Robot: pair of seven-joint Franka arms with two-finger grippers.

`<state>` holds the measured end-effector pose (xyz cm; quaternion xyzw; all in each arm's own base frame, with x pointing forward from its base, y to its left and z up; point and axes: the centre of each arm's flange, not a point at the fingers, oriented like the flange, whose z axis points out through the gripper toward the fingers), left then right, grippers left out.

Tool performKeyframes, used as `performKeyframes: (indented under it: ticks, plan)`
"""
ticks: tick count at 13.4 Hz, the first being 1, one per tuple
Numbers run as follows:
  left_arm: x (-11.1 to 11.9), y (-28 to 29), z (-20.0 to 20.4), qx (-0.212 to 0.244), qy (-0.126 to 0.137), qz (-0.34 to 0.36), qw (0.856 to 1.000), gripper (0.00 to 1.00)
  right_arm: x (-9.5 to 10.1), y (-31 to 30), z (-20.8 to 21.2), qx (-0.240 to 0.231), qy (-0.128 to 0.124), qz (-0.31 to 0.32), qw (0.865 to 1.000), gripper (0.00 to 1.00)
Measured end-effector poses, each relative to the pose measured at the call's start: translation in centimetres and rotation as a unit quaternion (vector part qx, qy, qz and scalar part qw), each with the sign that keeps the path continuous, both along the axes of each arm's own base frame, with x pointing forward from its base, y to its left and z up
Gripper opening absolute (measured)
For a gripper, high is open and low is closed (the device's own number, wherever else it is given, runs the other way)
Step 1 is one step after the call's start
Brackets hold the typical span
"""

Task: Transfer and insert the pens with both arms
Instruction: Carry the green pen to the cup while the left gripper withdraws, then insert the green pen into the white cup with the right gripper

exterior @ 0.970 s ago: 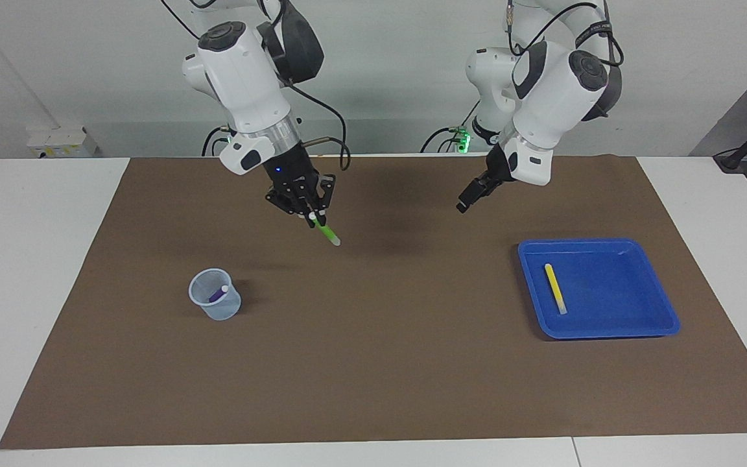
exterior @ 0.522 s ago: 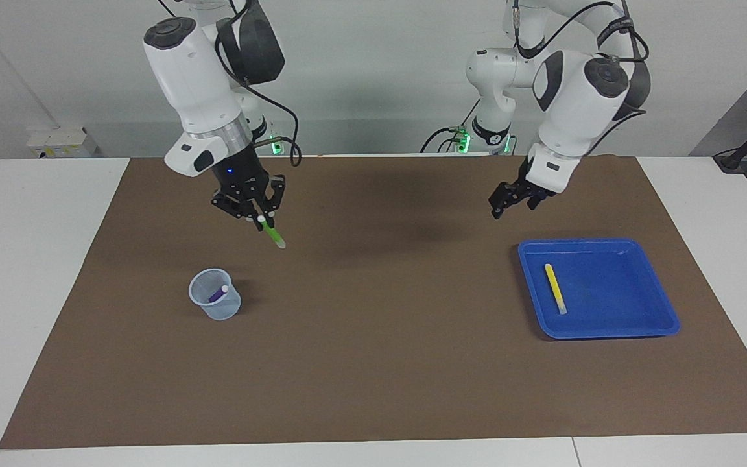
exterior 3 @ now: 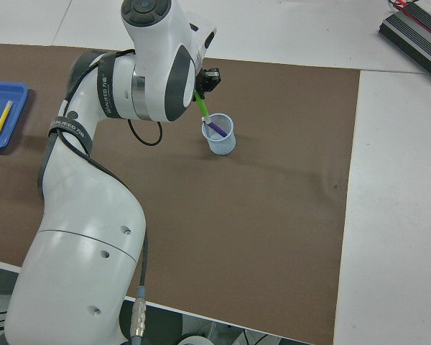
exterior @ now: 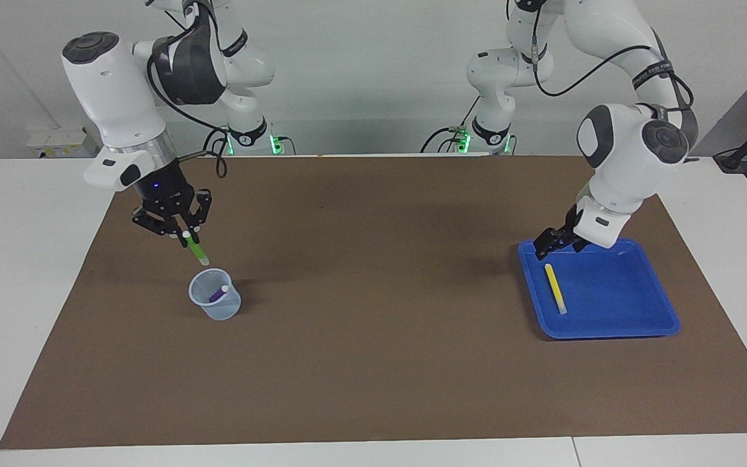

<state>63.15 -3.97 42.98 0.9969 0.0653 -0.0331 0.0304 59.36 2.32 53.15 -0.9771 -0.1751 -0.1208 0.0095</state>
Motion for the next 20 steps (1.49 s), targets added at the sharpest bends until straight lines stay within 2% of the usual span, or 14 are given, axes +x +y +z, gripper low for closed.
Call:
performKeyframes:
  ticks: [2,3,5,8,11,15,17,20]
  plan:
    - [2.4,2.6,-2.7,-0.007,0.000,-0.013,1.000,1.00,0.5,-0.1,-2.5,0.000,-0.012,-0.001,1.000,0.18]
    - [3.4,2.9,-4.0,-0.009,-0.006,-0.015,1.000,1.00,0.7,-0.2,-3.9,-0.001,-0.010,-0.001,1.000,0.18]
    - [4.4,2.6,-5.6,-0.010,-0.014,-0.019,1.000,1.00,1.3,-0.6,-5.4,-0.001,-0.013,-0.001,1.000,0.18]
    - [4.8,2.6,-7.0,-0.011,-0.023,-0.033,0.999,0.98,1.4,-1.1,-6.7,-0.001,-0.004,-0.006,1.000,0.18]
    - [4.3,2.6,-9.2,-0.012,-0.020,-0.037,0.999,0.93,1.0,-1.3,-7.8,0.004,0.009,-0.028,1.000,0.18]
    - [3.7,4.9,-10.9,-0.011,-0.021,-0.042,0.999,0.89,0.8,-1.1,-8.4,0.043,0.018,-0.065,0.997,0.18]
    - [3.3,4.7,-11.7,-0.011,-0.019,-0.044,0.999,0.83,0.8,-1.2,-8.4,0.046,0.019,-0.067,0.996,0.22]
    - [2.9,4.4,-12.5,-0.012,-0.023,-0.045,0.999,0.79,0.8,-1.2,-8.4,0.047,0.019,-0.068,0.996,0.58]
